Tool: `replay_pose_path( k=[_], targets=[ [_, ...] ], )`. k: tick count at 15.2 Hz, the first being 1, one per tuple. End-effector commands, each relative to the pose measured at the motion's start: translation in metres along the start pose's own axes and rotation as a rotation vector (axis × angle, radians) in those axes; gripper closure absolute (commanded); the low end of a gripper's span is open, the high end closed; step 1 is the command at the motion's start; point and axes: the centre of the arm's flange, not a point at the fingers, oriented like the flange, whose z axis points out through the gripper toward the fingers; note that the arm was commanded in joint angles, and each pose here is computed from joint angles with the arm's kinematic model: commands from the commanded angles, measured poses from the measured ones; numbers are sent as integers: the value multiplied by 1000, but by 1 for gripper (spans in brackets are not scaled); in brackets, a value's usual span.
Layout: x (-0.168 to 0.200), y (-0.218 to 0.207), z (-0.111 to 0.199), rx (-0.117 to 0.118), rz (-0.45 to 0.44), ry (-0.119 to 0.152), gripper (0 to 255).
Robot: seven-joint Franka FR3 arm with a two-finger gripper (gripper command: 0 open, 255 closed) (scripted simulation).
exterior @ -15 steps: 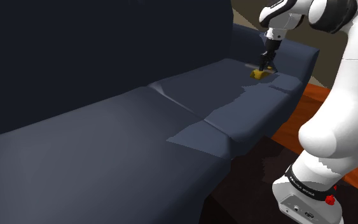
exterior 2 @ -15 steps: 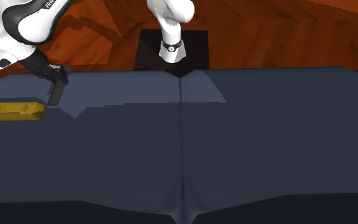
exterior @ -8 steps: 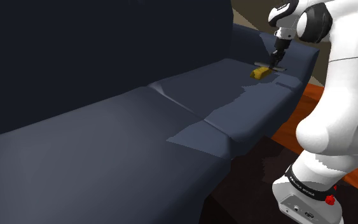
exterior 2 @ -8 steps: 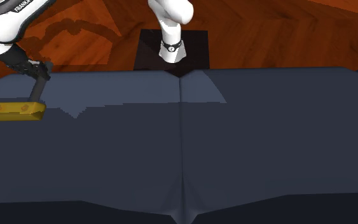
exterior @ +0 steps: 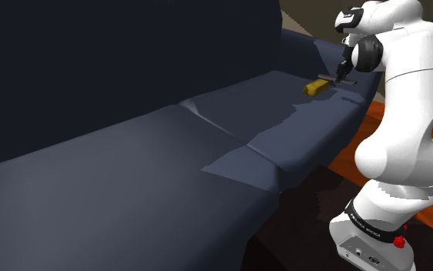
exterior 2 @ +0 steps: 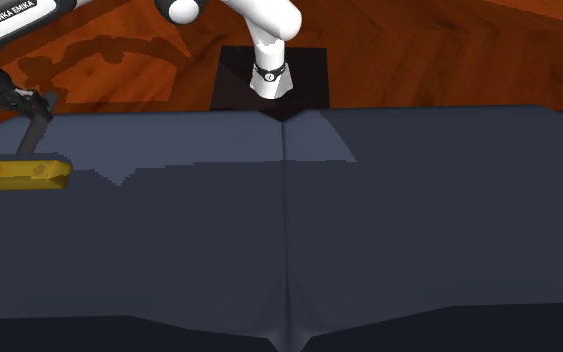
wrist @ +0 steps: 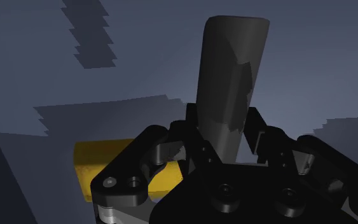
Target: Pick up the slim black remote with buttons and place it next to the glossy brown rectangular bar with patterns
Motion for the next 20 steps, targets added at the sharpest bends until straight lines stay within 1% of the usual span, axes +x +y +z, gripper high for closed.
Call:
replay_pose_path(
  k=[1, 18, 20],
  targets=[
    [-1, 3, 8, 0, -1, 0, 255],
    [-1, 10, 97, 0, -1, 0, 255],
    [-1, 10, 97, 0, -1, 0, 255]
  ],
)
